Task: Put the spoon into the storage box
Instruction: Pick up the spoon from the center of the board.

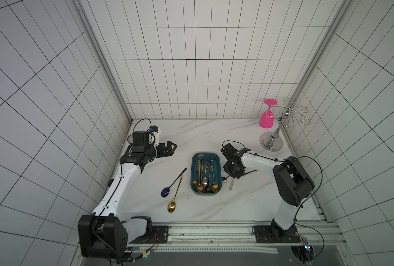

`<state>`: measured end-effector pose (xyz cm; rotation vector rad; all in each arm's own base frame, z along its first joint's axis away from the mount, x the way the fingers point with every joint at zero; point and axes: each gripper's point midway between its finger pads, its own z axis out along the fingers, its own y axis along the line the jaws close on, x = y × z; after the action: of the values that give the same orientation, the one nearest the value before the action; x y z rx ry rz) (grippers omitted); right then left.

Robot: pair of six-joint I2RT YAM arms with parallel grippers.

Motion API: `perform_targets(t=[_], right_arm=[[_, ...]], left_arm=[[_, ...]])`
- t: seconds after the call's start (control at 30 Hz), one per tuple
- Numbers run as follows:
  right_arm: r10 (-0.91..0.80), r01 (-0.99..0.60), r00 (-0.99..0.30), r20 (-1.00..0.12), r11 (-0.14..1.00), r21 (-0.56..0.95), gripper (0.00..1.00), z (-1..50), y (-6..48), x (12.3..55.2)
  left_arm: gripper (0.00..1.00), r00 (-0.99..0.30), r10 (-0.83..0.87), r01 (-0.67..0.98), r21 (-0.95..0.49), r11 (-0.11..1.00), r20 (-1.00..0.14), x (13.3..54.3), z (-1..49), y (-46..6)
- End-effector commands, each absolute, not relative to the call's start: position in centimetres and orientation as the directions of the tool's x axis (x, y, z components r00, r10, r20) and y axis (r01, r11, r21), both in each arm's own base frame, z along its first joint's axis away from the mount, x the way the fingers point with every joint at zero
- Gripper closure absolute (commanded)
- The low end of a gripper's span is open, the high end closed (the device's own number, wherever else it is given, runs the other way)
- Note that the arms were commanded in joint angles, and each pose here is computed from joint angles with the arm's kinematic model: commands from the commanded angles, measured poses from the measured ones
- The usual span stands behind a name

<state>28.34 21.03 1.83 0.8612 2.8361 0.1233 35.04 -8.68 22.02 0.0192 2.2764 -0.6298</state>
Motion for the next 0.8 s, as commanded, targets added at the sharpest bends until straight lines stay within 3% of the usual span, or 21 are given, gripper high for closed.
perform_targets(t=[0.0,0.33,0.77], right_arm=[[0.543,0.549,-0.826,-0.153,0.836,0.003,0.83,-1.8,18.4,27.1],[0.51,0.519,-0.839,-0.187,0.855,0.007,1.0,-1.3,18.1,27.6],[0.408,0.398,-0.855,-0.32,0.912,0.101,1.0,5.3,19.0,30.0]], left_arm=[[0.01,-0.702,-0.162,0.217,-0.425,0.879,-0.694,35.1,22.2,-8.6],[0.01,-0.699,-0.165,0.215,-0.424,0.88,-0.696,35.1,22.3,-8.5],[0.01,-0.699,-0.166,0.211,-0.422,0.882,-0.696,35.2,22.3,-8.4]])
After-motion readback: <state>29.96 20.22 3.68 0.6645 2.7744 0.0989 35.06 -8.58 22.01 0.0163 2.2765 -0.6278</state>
